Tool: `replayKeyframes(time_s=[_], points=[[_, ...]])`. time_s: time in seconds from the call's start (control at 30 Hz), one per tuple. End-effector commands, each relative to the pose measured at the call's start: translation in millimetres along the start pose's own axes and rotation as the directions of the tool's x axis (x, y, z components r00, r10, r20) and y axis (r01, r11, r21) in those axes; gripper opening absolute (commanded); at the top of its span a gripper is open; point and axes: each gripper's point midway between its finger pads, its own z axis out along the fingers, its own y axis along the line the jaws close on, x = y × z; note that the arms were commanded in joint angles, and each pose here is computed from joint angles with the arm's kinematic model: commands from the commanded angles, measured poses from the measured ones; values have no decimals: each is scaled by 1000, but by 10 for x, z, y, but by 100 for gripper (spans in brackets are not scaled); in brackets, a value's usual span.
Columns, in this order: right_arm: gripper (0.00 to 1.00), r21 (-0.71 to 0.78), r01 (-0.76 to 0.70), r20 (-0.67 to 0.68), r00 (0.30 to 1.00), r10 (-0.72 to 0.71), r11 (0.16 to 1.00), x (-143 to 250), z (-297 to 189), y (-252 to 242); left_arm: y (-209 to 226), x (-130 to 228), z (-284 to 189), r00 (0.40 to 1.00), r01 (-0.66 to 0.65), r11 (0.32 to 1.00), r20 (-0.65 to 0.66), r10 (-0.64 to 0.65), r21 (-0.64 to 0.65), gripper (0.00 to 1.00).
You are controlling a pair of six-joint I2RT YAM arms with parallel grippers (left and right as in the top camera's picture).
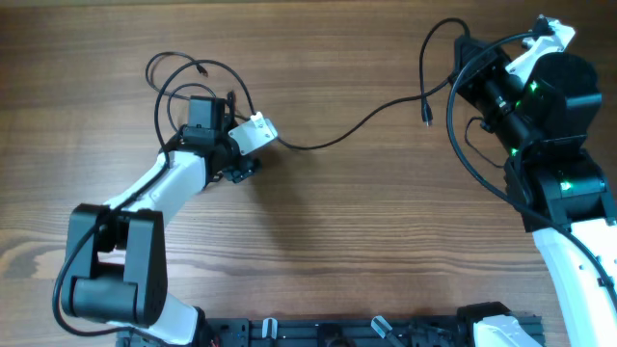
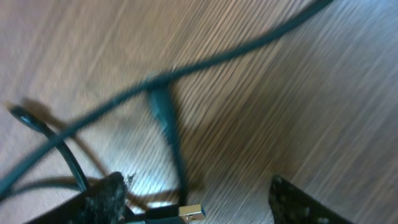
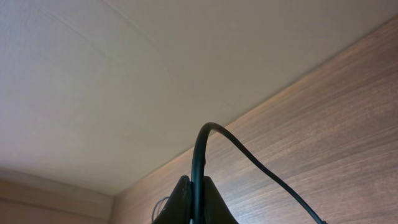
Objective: Untangle cables
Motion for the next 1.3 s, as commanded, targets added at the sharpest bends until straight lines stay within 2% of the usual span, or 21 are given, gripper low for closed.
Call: replayKeyframes(time_s=[0.0, 0.13, 0.2, 0.27, 0.37, 0.47, 0.57, 0.67, 0.73, 0.9, 1.07, 1.27], points=[[5, -19, -1, 2, 1000, 1, 1000, -40, -19, 60, 126, 141, 0, 999, 27, 999, -20, -28, -21, 68], [4, -19, -1, 2, 1000, 1, 1000, -39, -19, 59, 152, 159, -5, 999, 34, 999, -19, -35, -27, 71], [4, -19, -1, 2, 1000, 1, 1000, -40, -19, 59, 172, 139, -6, 999, 52, 998, -11, -52, -34, 75], [4, -19, 0, 2, 1000, 1, 1000, -39, -19, 59, 223, 54, -8, 988, 151, 987, 34, -150, -47, 100], [4, -19, -1, 2, 1000, 1, 1000, -39, -17, 59, 143, -86, -9, 976, 196, 981, 96, -196, 11, 100], [4, -19, -1, 1, 1000, 1, 1000, -39, -19, 61, -40, -351, -17, 969, 151, 984, 184, -167, 98, 100], [4, -29, 1, -3, 1000, -1, 1000, -34, -19, 80, -96, -657, -56, 961, 77, 994, 259, -94, 76, 100], [4, -155, 60, -5, 998, -61, 986, -58, -58, 342, -146, -988, -164, 940, 4, 999, 340, -17, 37, 100], [4, -237, 56, 16, 998, -54, 970, -124, -134, 531, -191, -1116, -183, 929, -25, 999, 369, 14, 25, 100], [4, -425, 21, 78, 997, 14, 905, -344, -536, 989, -236, -1196, -190, 922, -45, 999, 386, 33, 21, 100], [4, -492, 49, 147, 989, 28, 869, -485, -888, 1175, -245, -1186, -186, 923, -44, 999, 382, 31, 26, 100], [4, -560, 10, 114, 991, 65, 828, -468, -1153, 1312, -240, -1188, -187, 923, -44, 999, 383, 32, 23, 100]])
